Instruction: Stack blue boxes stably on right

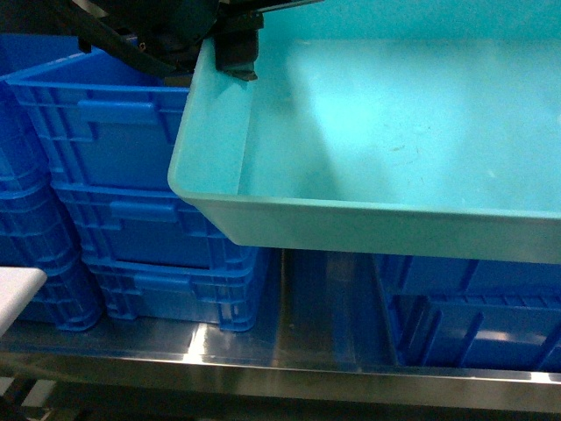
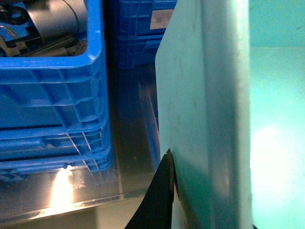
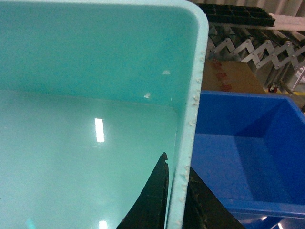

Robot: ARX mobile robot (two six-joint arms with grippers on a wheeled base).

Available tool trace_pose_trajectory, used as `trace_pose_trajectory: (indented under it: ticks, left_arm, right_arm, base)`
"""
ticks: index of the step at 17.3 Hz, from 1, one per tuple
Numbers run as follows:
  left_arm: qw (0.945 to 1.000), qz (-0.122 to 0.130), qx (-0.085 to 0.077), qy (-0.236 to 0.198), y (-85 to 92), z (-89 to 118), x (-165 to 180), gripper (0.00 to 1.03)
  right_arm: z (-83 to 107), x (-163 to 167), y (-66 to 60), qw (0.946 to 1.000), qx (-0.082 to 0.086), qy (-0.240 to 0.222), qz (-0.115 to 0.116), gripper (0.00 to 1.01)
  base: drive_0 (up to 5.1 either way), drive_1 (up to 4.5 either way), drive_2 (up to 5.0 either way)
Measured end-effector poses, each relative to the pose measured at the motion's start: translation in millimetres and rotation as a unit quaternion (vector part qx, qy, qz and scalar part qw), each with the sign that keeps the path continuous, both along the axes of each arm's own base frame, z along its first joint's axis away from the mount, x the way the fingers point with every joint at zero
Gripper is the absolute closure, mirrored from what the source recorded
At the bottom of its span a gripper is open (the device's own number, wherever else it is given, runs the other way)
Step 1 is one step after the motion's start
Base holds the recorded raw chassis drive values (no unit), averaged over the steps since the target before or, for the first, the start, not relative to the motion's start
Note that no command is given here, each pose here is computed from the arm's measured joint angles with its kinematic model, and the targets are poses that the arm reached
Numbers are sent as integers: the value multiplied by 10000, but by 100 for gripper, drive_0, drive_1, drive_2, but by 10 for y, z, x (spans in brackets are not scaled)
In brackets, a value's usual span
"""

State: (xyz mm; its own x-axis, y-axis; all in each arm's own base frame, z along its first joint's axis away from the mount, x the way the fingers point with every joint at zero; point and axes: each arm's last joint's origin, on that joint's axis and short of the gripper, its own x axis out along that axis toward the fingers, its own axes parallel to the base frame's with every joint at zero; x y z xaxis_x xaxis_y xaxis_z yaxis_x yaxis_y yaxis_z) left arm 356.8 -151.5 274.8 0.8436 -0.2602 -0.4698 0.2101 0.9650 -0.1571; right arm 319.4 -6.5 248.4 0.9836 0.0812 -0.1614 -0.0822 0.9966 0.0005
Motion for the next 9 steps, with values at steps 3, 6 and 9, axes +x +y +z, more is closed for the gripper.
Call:
trace_pose_trajectory:
  ticks: [3,6,9]
  left_arm:
    - [10000,-4,-5,-10,0,4,0,97]
    - [10000,-3,-6,-16,0,5,1,97]
    - [10000,-3,-8,-19,-1,6,1,97]
  right_arm:
    - [-2,0,-8,10000,3,6,-6,94]
    - [0,0,-8,10000,3,2,-6,94]
    - [2,0,-8,10000,3,-9,-6,94]
  base:
    - [452,-210,-210]
    - [446,-213,-213]
    - [447,-212,-212]
